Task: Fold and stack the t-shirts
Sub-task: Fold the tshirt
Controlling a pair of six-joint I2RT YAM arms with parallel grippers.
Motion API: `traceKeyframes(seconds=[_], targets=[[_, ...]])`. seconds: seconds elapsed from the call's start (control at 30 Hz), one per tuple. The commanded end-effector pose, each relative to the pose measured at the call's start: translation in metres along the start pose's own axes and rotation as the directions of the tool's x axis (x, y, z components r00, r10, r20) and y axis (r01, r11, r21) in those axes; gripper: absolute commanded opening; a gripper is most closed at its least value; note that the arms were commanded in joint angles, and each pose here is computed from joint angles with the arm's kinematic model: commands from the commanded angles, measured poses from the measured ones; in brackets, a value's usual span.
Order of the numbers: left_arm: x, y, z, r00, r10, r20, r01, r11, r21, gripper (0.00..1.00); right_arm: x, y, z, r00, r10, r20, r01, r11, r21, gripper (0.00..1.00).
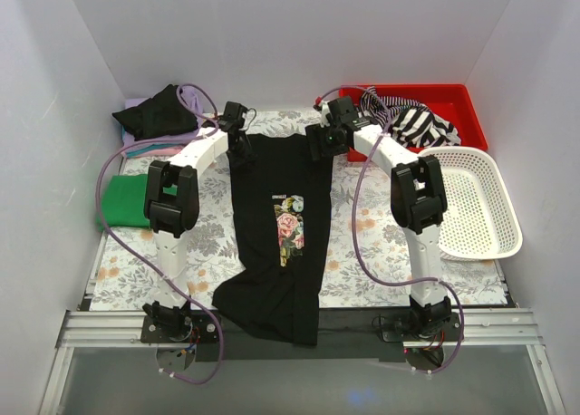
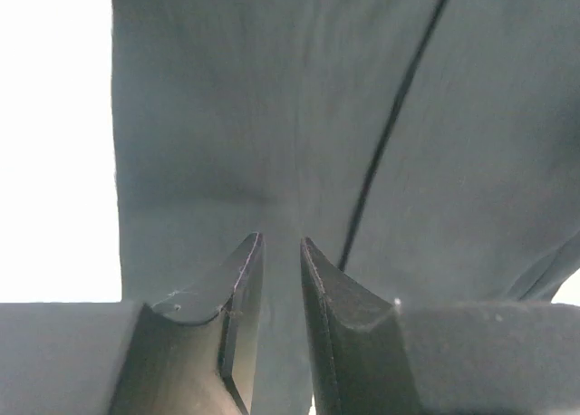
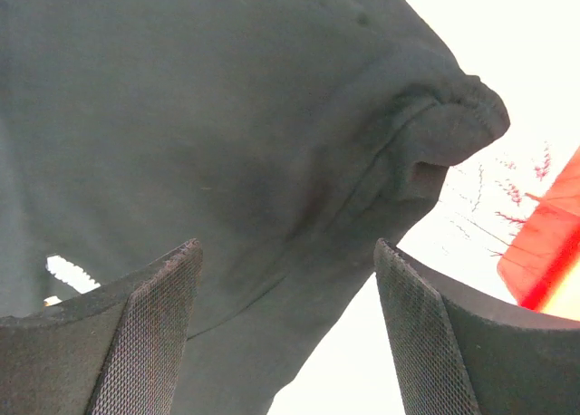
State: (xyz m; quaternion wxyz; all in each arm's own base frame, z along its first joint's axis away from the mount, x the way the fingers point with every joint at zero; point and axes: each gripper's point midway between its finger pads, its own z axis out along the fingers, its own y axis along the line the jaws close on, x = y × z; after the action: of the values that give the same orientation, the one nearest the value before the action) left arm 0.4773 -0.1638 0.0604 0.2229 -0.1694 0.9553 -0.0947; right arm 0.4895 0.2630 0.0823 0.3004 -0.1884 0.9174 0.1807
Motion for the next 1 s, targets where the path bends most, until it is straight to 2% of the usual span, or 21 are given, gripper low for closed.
traceKeyframes(seconds=[0.0, 0.17, 0.3, 0.43, 0.47, 0.53, 0.67, 0.77, 0.87, 0.97], targets=[[-0.047, -0.013, -0.010, 0.996, -0.010, 0.086, 0.000, 0.994, 0.106, 0.22, 0.002, -0.003, 0.012, 1.000, 0.008, -0.007, -0.008, 1.000, 0.001, 0.81], [-0.057, -0.023, 0.012, 0.999, 0.000, 0.054, -0.008, 0.987, 0.160, 0.22, 0.016, -0.005, 0.032, 0.997, 0.036, -0.064, -0.038, 0.999, -0.022, 0.81], [-0.028, -0.021, 0.056, 0.995, 0.023, -0.098, -0.006, 0.986, 0.167, 0.22, 0.025, -0.007, 0.052, 0.992, 0.076, -0.097, -0.078, 0.997, -0.020, 0.81], [-0.019, -0.018, 0.083, 0.990, 0.019, -0.140, 0.004, 0.987, 0.163, 0.22, 0.018, -0.022, 0.069, 0.990, 0.099, -0.103, -0.097, 0.995, 0.028, 0.82], [-0.023, -0.021, 0.087, 0.991, 0.018, -0.135, 0.006, 0.985, 0.174, 0.22, 0.028, -0.027, 0.079, 0.985, 0.111, -0.135, -0.108, 0.994, 0.028, 0.82], [-0.019, -0.018, 0.104, 0.987, 0.002, -0.163, 0.027, 0.984, 0.178, 0.22, 0.016, -0.029, 0.084, 0.986, 0.119, -0.112, -0.119, 0.993, 0.010, 0.83], [-0.041, -0.032, 0.113, 0.992, -0.001, -0.126, 0.032, 0.968, 0.248, 0.22, 0.011, -0.039, 0.097, 0.985, 0.146, -0.096, -0.148, 0.989, -0.017, 0.84], [-0.073, -0.031, 0.106, 1.000, 0.004, -0.017, 0.000, 0.966, 0.260, 0.24, -0.002, -0.056, 0.098, 0.984, 0.173, -0.052, -0.174, 0.985, -0.015, 0.84], [-0.102, -0.017, 0.098, 0.997, -0.007, 0.071, -0.010, 0.972, 0.236, 0.26, -0.015, -0.076, 0.085, 0.979, 0.202, -0.014, -0.202, 0.979, -0.003, 0.84], [-0.119, -0.002, 0.097, 0.994, -0.013, 0.107, -0.011, 0.974, 0.227, 0.27, -0.031, -0.090, 0.077, 0.974, 0.224, 0.038, -0.223, 0.974, -0.027, 0.85]])
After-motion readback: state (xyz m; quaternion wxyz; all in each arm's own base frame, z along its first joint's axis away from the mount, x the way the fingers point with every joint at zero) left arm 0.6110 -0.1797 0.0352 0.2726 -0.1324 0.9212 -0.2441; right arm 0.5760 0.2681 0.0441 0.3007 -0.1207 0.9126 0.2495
